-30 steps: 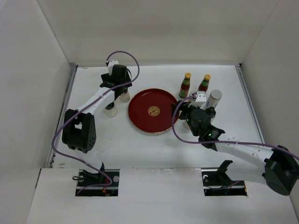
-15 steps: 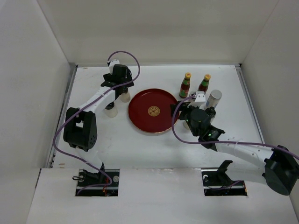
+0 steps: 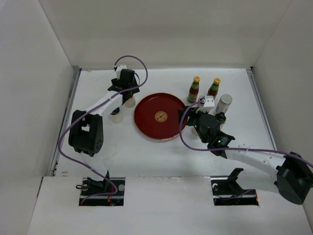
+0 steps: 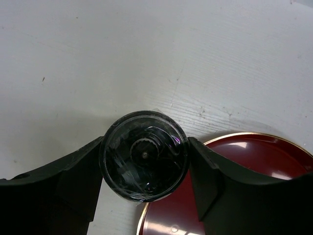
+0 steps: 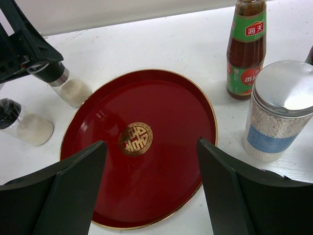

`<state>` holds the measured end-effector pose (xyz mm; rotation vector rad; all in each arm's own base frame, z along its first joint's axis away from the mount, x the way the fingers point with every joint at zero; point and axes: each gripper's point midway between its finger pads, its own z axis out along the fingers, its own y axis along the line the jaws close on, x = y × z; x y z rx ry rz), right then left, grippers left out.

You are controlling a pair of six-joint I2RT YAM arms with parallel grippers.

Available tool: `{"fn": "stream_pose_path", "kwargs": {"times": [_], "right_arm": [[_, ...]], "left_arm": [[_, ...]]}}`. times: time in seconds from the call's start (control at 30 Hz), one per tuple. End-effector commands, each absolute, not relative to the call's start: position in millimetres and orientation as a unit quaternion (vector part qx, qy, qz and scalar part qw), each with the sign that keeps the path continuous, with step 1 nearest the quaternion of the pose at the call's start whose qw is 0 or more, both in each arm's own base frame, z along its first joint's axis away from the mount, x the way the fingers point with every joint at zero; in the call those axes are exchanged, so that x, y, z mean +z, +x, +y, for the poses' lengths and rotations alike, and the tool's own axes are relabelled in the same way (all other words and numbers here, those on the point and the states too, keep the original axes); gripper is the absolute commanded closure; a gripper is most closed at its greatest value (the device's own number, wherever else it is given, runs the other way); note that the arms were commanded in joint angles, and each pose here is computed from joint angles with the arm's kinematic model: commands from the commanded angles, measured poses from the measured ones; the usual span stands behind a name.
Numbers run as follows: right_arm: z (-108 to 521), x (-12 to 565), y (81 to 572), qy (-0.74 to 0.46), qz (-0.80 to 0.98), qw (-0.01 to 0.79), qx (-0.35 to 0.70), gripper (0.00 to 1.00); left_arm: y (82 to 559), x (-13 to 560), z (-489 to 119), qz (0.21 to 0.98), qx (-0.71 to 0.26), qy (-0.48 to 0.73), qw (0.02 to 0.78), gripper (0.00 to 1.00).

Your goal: Organize the condiment bottles

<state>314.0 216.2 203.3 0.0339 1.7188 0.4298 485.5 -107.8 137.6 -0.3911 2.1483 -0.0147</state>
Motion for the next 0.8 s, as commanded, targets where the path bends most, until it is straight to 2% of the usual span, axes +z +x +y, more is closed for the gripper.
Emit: {"fn": "stream_pose_path", "kwargs": {"times": [0.0,0.13,0.27,0.53,0.77], "right_arm": [[224,228,317,0.020,0.727,0.652,0.213,0.19],[225,228,317,0.019,0.727,0.652,0.213,0.19],[223,231,316,0.021,0.724,0.655,0.215,0.19],[221,233,314,0.025,0.721,0.657,0.218,0.19],[219,236,313,0.030,0.716,0.661,0.222,0.19]], "left_arm": [[490,235,-114,0.807,-0.044,-0.175,0.562,0.63],[471,298,-128,0.768,-0.075,-0.167,0.613,0.63],[454,316,-149,0.760,-0.103,-0.150,0.624,0.63],[429,266,-198,0.788,-0.121,-0.113,0.592,0.64],[438,222,-214,0.803,-0.102,-0.098,0.579,0.65]]}}
